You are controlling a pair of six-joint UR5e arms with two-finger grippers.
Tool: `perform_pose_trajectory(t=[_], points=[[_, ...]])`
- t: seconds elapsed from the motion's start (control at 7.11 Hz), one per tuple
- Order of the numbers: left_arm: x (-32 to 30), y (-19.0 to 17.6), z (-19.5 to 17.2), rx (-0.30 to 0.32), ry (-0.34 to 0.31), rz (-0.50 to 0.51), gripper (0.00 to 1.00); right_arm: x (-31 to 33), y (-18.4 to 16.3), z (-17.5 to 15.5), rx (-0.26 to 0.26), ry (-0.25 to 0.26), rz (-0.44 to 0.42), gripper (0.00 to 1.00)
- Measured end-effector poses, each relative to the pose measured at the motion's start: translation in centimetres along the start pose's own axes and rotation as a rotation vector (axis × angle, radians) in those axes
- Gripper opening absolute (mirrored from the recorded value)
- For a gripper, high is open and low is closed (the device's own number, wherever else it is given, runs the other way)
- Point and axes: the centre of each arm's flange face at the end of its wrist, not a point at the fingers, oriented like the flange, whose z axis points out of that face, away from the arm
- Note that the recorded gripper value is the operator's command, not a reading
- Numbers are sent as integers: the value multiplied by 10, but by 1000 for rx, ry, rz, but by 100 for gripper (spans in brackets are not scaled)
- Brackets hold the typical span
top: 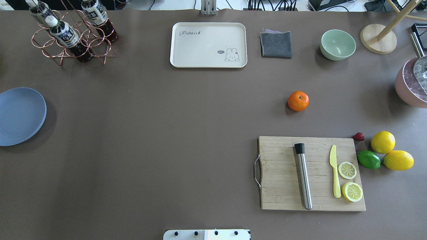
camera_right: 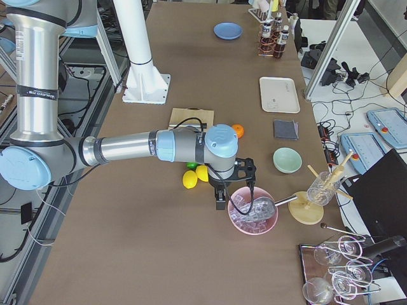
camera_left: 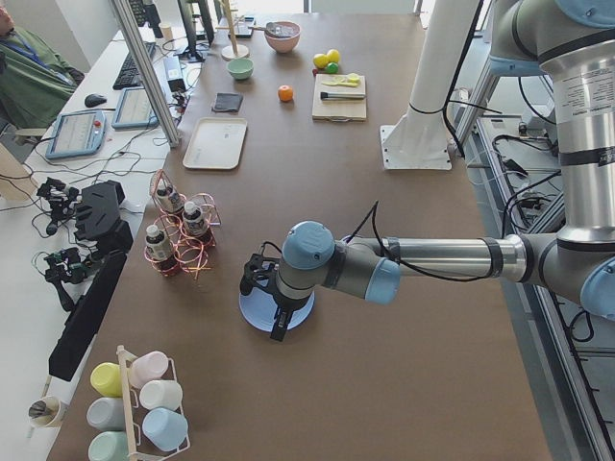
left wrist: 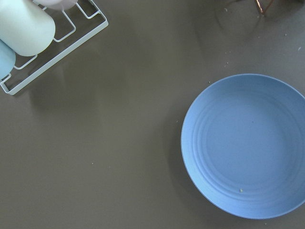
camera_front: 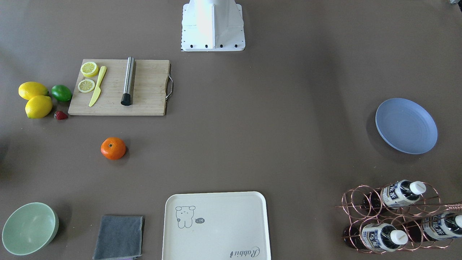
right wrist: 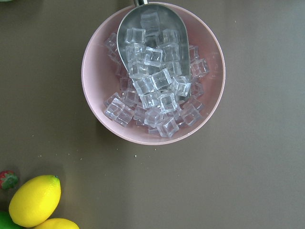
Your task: Pick orange to plate
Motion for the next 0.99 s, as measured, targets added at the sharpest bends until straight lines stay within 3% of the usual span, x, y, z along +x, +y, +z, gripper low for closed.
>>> perform_pose_trajectory(t=[0.99], points=[[2, 7, 0, -6, 6, -4, 98, 7, 2, 7, -15, 5, 15, 100]])
